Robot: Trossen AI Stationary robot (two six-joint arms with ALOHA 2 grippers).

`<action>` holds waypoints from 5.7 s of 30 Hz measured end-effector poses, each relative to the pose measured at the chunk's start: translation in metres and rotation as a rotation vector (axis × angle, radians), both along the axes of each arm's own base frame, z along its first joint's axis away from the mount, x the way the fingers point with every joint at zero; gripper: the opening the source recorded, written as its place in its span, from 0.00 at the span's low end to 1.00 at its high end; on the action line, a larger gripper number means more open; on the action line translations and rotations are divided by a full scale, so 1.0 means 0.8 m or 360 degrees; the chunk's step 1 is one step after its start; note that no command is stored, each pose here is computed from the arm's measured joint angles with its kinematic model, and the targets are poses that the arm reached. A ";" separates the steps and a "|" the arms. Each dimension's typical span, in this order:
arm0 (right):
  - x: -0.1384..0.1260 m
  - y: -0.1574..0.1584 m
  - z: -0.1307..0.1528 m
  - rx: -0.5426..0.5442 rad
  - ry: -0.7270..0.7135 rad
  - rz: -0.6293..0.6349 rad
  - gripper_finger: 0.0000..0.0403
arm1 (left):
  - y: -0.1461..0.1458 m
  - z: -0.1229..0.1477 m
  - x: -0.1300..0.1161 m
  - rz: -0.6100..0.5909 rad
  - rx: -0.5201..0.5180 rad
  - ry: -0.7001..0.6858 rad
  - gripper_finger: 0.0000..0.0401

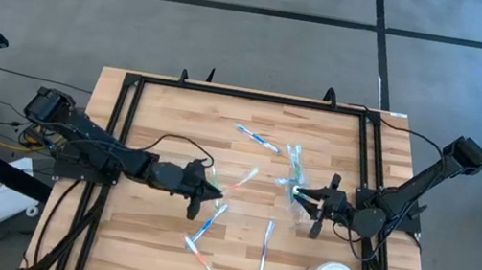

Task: Pick & Place toothbrushing station
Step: Put the top orange toothbrush into the transparent organizer

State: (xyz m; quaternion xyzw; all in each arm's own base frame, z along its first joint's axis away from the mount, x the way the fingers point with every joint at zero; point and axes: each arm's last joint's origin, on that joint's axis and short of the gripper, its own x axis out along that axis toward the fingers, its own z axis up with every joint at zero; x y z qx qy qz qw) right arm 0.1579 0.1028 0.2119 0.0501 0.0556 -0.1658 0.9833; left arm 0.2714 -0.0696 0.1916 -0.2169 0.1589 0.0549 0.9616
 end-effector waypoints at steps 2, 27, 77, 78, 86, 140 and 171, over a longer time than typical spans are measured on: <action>0.001 -0.001 0.001 0.0011 -0.0009 -0.0003 0.22 | -0.002 0.007 0.004 -0.0058 0.0009 -0.0109 0.02; 0.024 -0.015 0.028 0.0034 -0.0253 0.0483 0.22 | -0.019 0.020 0.101 -0.0163 0.0296 -0.0408 0.02; 0.025 -0.015 0.035 -0.0078 -0.0318 0.0554 0.02 | -0.025 0.005 0.164 -0.0182 0.0419 -0.0474 0.15; 0.025 -0.015 0.035 -0.0078 -0.0317 0.0556 0.02 | -0.025 0.005 0.164 -0.0183 0.0419 -0.0473 0.17; 0.019 -0.008 0.034 -0.0090 -0.0287 0.0522 0.01 | -0.026 0.004 0.161 -0.0235 0.0450 -0.0424 0.24; -0.074 0.008 -0.044 0.0175 0.0096 0.0026 0.08 | -0.047 0.025 0.137 -0.0354 0.0482 -0.0194 0.26; -0.072 0.008 -0.051 0.0111 0.0147 0.0016 0.46 | -0.047 0.025 0.137 -0.0354 0.0482 -0.0193 0.26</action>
